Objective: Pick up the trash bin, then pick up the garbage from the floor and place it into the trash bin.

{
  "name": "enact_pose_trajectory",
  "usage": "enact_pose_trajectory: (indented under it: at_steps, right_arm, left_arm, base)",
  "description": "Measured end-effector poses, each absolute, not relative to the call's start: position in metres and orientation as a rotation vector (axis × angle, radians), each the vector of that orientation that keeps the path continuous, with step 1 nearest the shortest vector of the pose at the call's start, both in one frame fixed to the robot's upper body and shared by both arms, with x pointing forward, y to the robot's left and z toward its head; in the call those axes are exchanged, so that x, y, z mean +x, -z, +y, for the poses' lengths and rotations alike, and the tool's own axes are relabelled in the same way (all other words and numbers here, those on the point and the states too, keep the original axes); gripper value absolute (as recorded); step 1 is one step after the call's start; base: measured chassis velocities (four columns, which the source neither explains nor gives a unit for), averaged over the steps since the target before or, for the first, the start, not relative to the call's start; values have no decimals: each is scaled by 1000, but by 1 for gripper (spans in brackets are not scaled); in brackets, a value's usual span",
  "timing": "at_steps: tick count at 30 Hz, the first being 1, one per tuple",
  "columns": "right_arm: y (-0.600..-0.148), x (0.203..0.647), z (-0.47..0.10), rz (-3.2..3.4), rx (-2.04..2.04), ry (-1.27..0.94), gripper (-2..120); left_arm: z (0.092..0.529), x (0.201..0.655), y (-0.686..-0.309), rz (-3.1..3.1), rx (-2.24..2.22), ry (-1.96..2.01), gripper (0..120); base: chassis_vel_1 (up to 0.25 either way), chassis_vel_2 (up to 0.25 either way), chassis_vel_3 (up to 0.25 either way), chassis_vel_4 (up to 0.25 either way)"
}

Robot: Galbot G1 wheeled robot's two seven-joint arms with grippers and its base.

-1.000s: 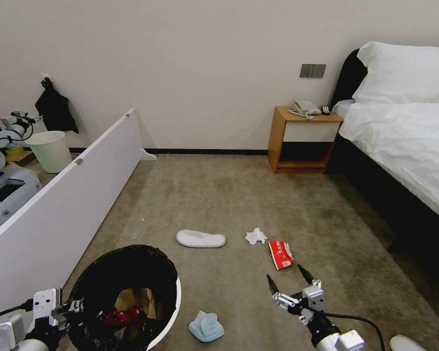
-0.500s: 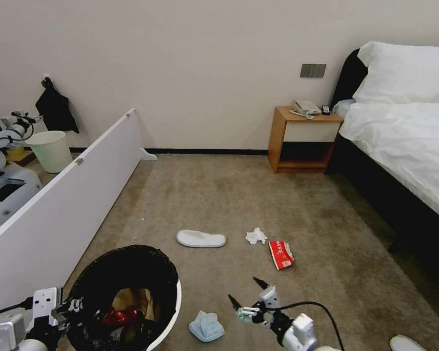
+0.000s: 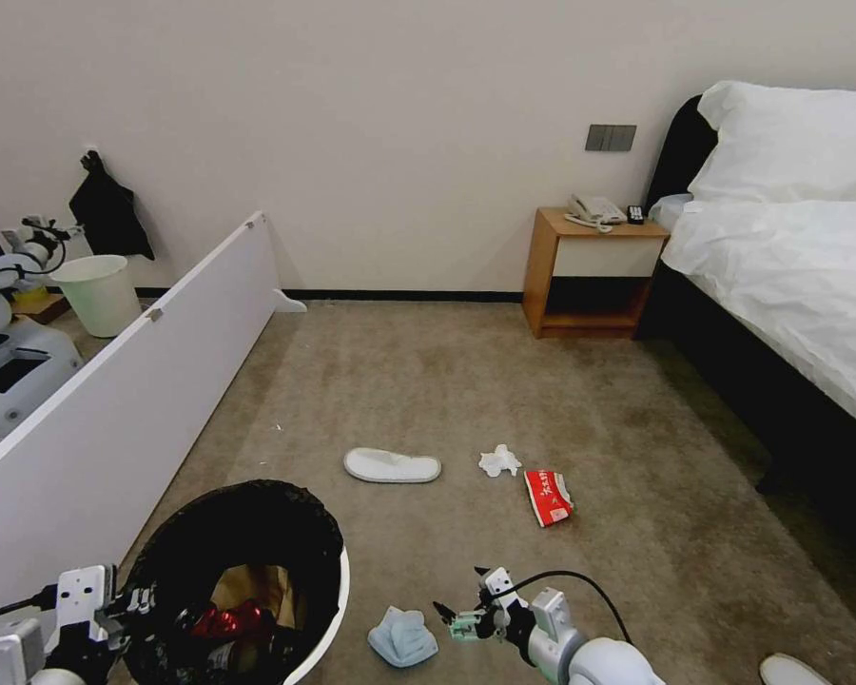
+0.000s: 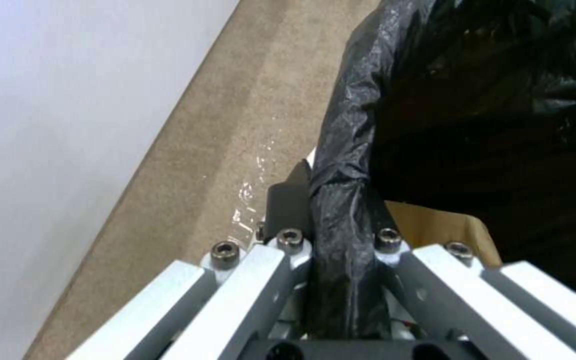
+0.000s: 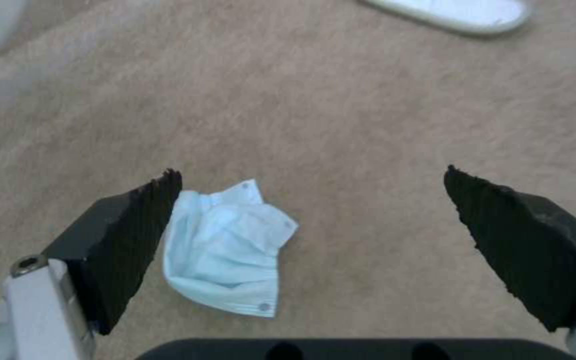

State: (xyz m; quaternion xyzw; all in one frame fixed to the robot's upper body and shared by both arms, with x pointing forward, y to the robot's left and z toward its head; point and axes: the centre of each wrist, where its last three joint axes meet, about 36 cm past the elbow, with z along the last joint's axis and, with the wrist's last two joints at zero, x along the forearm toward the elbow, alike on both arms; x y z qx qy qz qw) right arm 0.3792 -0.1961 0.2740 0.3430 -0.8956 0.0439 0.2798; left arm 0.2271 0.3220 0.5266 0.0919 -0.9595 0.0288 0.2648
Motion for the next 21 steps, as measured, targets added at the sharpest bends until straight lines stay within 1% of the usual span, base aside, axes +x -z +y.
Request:
enact_pose_trajectory:
  at_steps: [7,21]
  right_arm:
    - [-250,385,-173,-2346,935,-79,100]
    - [-232,397,-142,-2284,945,-66,100]
  left_arm:
    - [322,229,-527,-2597,244,-76,3]
    - [324,232,-525,-2597,241,-80,3]
  base:
    - [0,0,0,0]
    - [0,0,0,0]
